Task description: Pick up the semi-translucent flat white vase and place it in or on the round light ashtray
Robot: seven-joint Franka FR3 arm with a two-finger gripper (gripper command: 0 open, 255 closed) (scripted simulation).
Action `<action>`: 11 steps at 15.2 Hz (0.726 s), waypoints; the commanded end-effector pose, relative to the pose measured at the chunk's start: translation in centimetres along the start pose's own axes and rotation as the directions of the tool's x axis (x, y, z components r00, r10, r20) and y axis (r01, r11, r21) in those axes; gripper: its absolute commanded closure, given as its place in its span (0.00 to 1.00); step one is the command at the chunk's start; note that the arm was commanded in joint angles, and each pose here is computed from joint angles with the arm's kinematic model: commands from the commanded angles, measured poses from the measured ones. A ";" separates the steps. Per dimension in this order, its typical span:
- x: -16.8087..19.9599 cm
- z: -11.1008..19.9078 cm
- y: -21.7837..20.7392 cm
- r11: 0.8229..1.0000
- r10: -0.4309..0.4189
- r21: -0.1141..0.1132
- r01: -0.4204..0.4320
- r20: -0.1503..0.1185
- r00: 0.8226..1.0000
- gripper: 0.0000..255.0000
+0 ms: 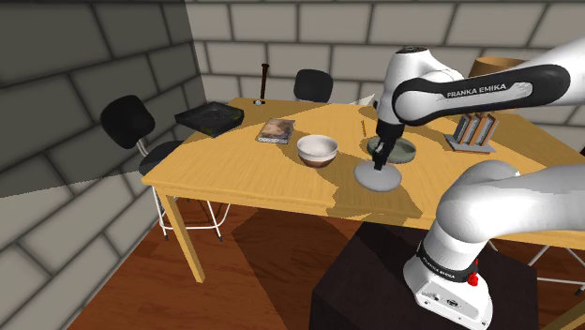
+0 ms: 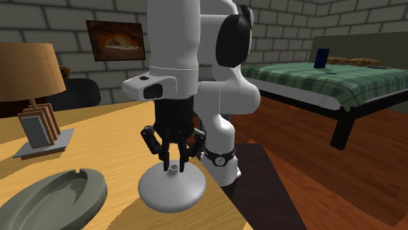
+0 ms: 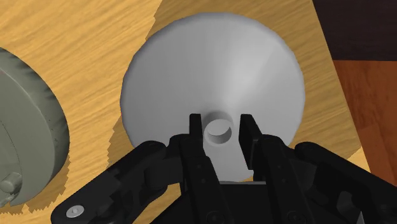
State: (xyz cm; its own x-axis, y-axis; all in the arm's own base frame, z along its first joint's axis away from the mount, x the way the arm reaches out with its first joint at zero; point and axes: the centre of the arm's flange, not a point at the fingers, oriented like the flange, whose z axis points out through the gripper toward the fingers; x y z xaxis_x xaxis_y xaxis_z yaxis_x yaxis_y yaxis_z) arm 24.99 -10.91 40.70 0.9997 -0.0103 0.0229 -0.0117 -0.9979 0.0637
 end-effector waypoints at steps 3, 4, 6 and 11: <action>0.0 -2.0 0.1 1.000 0.000 0.000 0.000 0.000 1.000 1.00; 0.0 -2.5 0.1 1.000 0.000 0.000 0.000 0.000 1.000 1.00; 0.0 -3.6 0.2 1.000 0.000 0.000 0.000 0.000 1.000 1.00; 0.1 -6.2 0.3 1.000 0.000 0.000 0.000 0.000 1.000 1.00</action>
State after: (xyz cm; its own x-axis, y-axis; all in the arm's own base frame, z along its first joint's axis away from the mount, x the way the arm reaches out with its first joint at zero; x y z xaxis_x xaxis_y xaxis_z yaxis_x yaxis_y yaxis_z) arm 25.07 -10.76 46.34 0.9997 -0.0101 0.0225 -0.0115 -0.9979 0.0636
